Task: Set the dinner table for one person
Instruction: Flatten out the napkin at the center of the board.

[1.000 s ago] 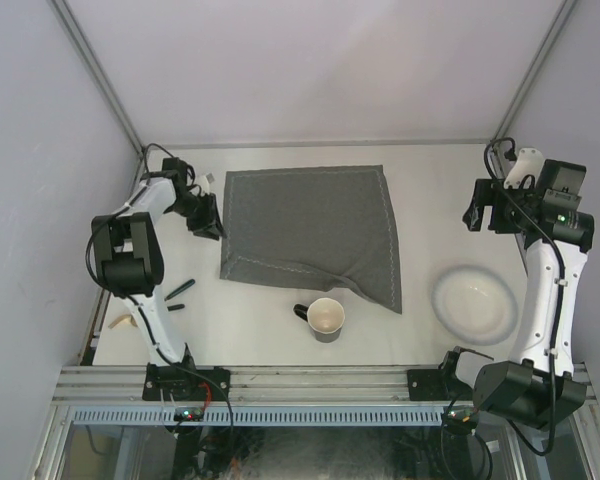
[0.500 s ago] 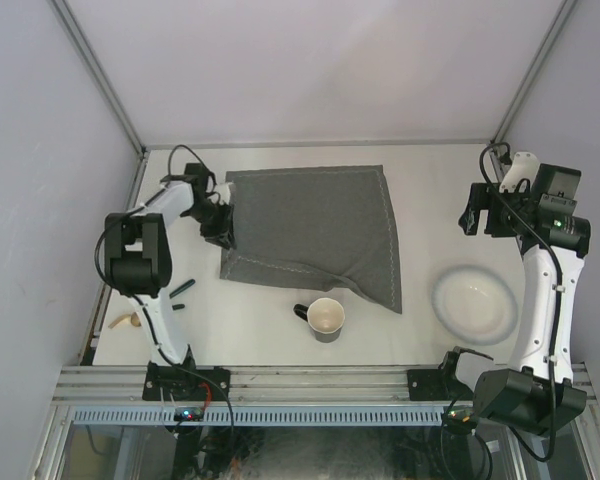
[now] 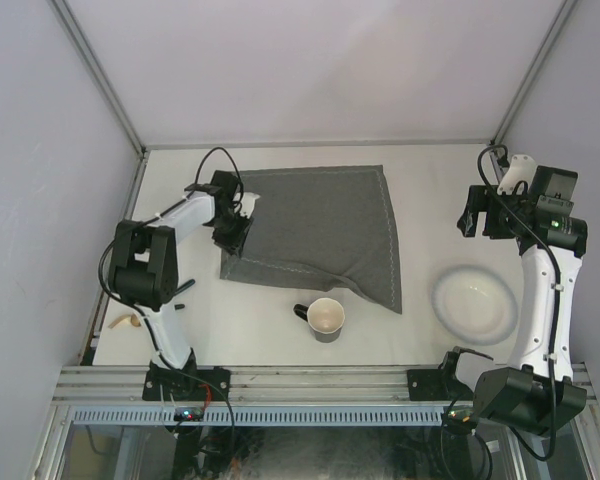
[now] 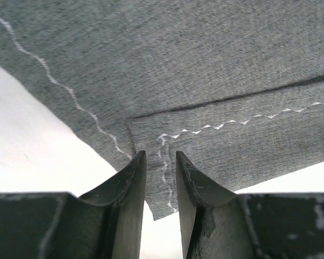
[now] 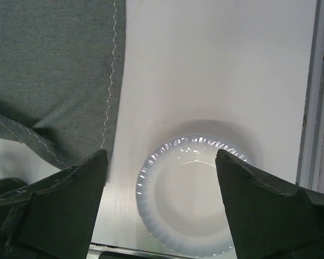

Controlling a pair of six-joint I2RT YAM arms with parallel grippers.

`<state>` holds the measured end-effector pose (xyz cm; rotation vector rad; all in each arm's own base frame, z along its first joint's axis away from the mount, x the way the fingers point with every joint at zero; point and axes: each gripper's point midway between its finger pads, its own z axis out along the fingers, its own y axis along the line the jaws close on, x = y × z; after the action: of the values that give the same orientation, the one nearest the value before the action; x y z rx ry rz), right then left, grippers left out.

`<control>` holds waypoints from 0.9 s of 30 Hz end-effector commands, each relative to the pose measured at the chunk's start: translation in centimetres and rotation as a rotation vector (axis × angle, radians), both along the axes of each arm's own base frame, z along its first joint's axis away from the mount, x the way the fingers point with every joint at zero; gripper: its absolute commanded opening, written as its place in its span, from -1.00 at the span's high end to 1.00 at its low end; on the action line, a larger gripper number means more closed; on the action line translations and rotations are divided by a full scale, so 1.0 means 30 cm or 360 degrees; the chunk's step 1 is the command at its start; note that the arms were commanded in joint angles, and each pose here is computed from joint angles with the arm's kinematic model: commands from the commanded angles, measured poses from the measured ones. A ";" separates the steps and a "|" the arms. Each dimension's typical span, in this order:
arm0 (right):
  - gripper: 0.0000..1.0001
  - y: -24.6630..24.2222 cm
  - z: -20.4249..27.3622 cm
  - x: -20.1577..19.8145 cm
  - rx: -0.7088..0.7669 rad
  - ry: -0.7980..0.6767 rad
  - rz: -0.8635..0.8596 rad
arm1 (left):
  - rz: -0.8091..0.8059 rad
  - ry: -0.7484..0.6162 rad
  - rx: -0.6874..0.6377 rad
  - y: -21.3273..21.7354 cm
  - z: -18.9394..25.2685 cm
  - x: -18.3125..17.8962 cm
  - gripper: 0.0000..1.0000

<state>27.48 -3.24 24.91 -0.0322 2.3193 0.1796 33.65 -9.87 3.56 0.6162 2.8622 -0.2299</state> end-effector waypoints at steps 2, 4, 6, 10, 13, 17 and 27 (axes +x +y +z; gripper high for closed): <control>-0.62 0.003 0.030 0.018 -0.0015 -0.0078 0.0009 | 0.0055 -0.0339 0.0100 0.050 0.092 0.097 0.33; -0.62 0.005 0.031 0.019 -0.0012 -0.0084 0.0009 | 0.0089 -0.0415 0.0148 0.071 0.099 0.121 0.28; -0.62 0.005 0.034 0.020 -0.0013 -0.0089 0.0008 | 0.0087 -0.0398 0.0143 0.067 0.087 0.121 0.24; -0.62 0.004 0.033 0.018 -0.0015 -0.0085 0.0006 | 0.0067 -0.0306 0.0114 0.046 0.044 0.103 0.17; -0.63 0.003 0.033 0.016 -0.0021 -0.0084 0.0004 | 0.0049 -0.0212 0.0096 0.035 0.007 0.078 0.14; -0.63 0.003 0.028 0.016 -0.0017 -0.0075 0.0005 | 0.0053 -0.0133 0.0072 0.025 -0.020 0.052 0.17; -0.62 0.002 0.024 0.027 -0.0011 -0.0072 0.0003 | 0.0044 -0.0045 0.0007 -0.001 -0.038 0.019 0.63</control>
<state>27.55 -3.23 24.79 -0.0334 2.3191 0.1800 34.35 -8.94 2.07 0.5769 2.8426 -0.1473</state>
